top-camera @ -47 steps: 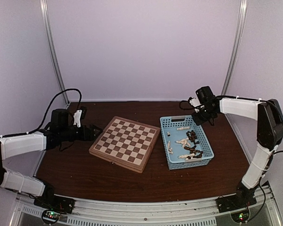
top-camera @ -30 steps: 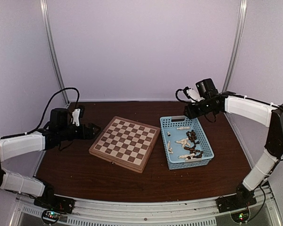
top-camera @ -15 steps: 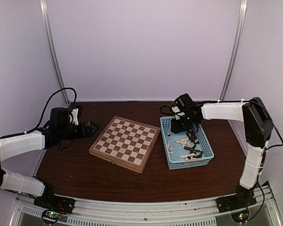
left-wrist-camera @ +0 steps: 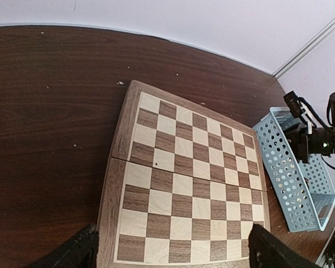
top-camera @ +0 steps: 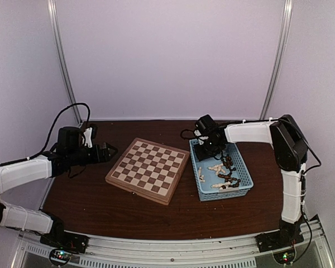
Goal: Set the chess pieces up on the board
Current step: Pick up the chess piece from the storage box.
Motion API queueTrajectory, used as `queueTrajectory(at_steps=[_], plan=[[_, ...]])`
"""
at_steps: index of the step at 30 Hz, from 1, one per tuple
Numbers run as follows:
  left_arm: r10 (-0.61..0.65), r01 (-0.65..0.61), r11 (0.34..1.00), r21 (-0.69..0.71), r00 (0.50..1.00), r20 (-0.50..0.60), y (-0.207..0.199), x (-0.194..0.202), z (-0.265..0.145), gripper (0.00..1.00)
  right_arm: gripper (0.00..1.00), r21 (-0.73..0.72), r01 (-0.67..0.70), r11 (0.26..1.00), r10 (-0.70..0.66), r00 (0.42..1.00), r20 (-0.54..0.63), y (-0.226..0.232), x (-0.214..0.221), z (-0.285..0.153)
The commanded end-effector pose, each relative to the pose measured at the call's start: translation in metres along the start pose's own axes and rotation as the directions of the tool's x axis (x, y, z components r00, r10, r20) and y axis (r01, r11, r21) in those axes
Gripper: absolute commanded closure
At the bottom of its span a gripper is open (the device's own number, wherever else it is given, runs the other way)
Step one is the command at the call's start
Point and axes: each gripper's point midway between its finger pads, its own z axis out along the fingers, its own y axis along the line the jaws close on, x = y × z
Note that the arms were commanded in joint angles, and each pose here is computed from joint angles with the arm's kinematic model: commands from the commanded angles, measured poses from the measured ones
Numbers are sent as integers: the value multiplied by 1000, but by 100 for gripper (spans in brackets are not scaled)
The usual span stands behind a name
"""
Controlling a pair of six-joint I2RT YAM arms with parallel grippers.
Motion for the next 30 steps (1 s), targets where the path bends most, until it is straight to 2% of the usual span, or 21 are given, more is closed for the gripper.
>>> queueTrajectory(at_steps=[1,10,15,20,23,30], plan=[[13,-15,999,42,999,39,-13,-16,-4,7,68,61,0,998,1,1000,-18,-4,0,9],[8,-9,999,43,1000,26,-16,-18,-6,7,77,77,4,997,1,998,-56,-6,11,23],[-8,9,999,40,1000,-21,-15,-12,-4,7,86,52,-9,999,12,999,-49,-4,15,16],[-66,78,989,122,993,-101,-33,-7,5,7,89,17,27,999,-28,995,92,-6,7,-18],[-85,122,966,229,982,-166,-61,-3,10,12,89,-18,71,997,-67,980,186,-3,3,-41],[-23,110,924,367,972,-234,-129,2,14,13,85,-186,253,950,-170,912,372,36,4,-94]])
